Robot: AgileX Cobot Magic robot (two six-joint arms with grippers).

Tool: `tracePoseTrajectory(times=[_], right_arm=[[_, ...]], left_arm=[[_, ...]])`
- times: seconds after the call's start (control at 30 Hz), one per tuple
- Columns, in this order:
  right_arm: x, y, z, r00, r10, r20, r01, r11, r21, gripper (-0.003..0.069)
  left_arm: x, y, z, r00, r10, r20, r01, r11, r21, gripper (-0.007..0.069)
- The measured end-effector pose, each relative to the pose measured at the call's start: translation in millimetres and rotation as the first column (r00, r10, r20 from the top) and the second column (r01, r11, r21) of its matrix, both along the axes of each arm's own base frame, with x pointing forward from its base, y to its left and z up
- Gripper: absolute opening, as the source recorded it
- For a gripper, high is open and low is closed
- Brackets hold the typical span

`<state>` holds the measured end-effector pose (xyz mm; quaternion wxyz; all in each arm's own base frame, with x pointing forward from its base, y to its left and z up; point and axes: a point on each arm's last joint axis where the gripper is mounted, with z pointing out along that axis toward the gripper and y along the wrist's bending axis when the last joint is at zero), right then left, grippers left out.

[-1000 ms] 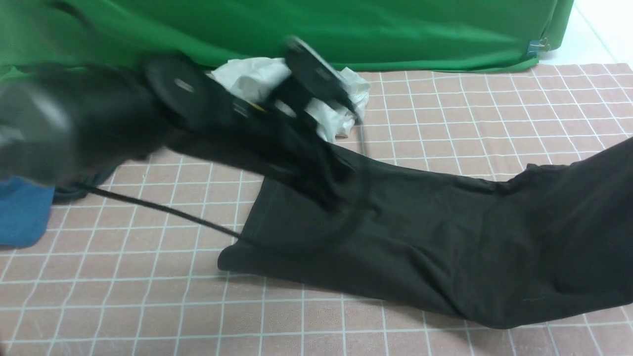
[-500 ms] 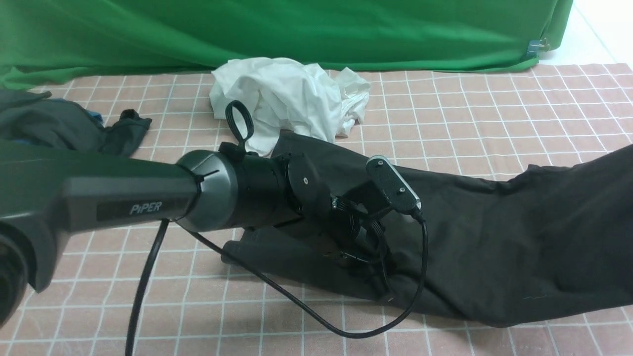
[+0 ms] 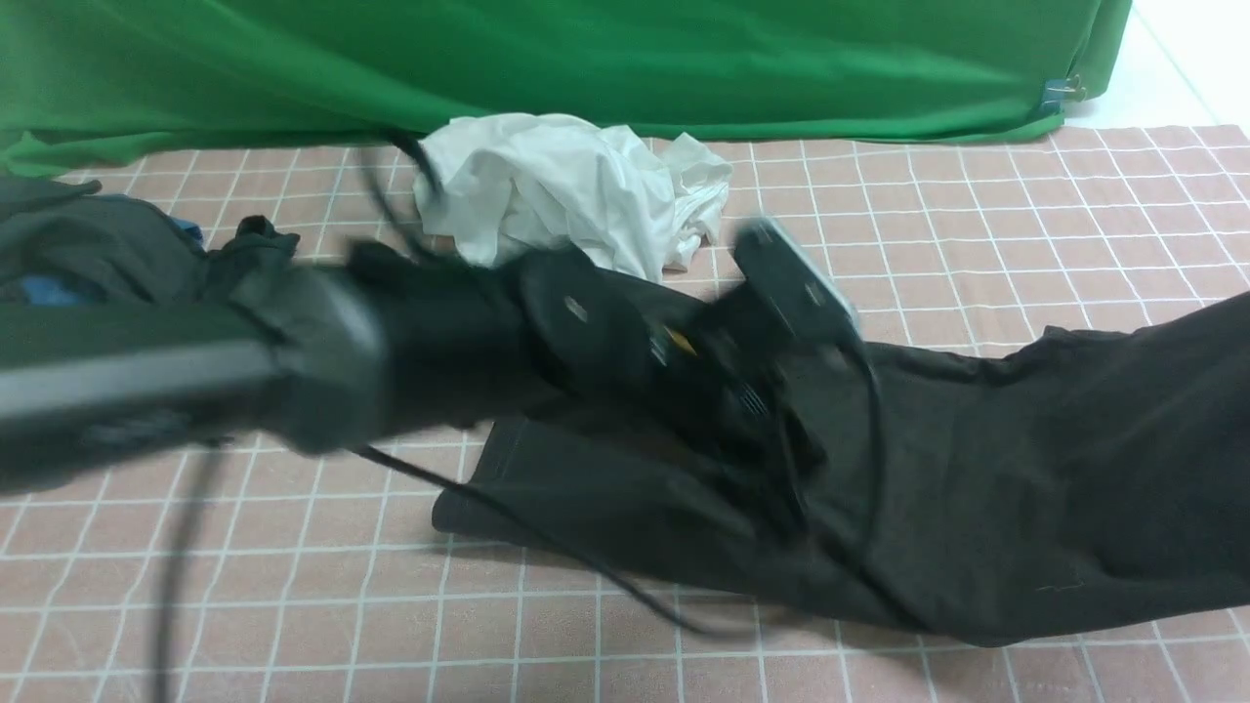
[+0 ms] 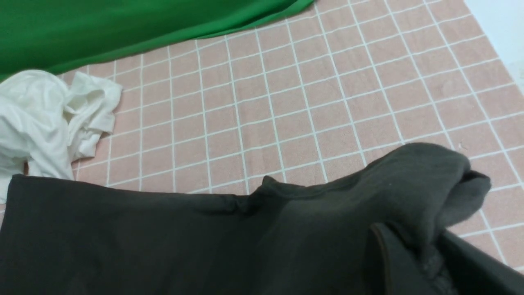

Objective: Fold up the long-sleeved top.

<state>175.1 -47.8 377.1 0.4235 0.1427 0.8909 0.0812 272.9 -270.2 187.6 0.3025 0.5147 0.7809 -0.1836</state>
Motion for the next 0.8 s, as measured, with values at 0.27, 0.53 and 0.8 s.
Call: tracePoseTrajectory(times=[0.27, 0.53, 0.8], right_arm=[[0.0, -0.1, 0.0, 1.0, -0.002, 0.0, 0.002, 1.0, 0.0, 0.0095], [-0.2, 0.0, -0.2, 1.0, 0.0, -0.003, 0.0, 1.0, 0.0, 0.0095], [0.0, 9.2, 15.4, 0.997, 0.061, 0.057, -0.064, 0.996, 0.06, 0.0095]], left_arm=[[-26.7, -44.4, -51.1, 0.989, -0.142, -0.042, 0.145, 0.986, 0.083, 0.002], [-34.1, -41.6, -28.8, 0.982, -0.175, -0.066, 0.18, 0.979, 0.091, 0.002], [-18.5, 37.4, 93.1, 0.988, 0.083, 0.127, -0.088, 0.995, 0.037, 0.002]])
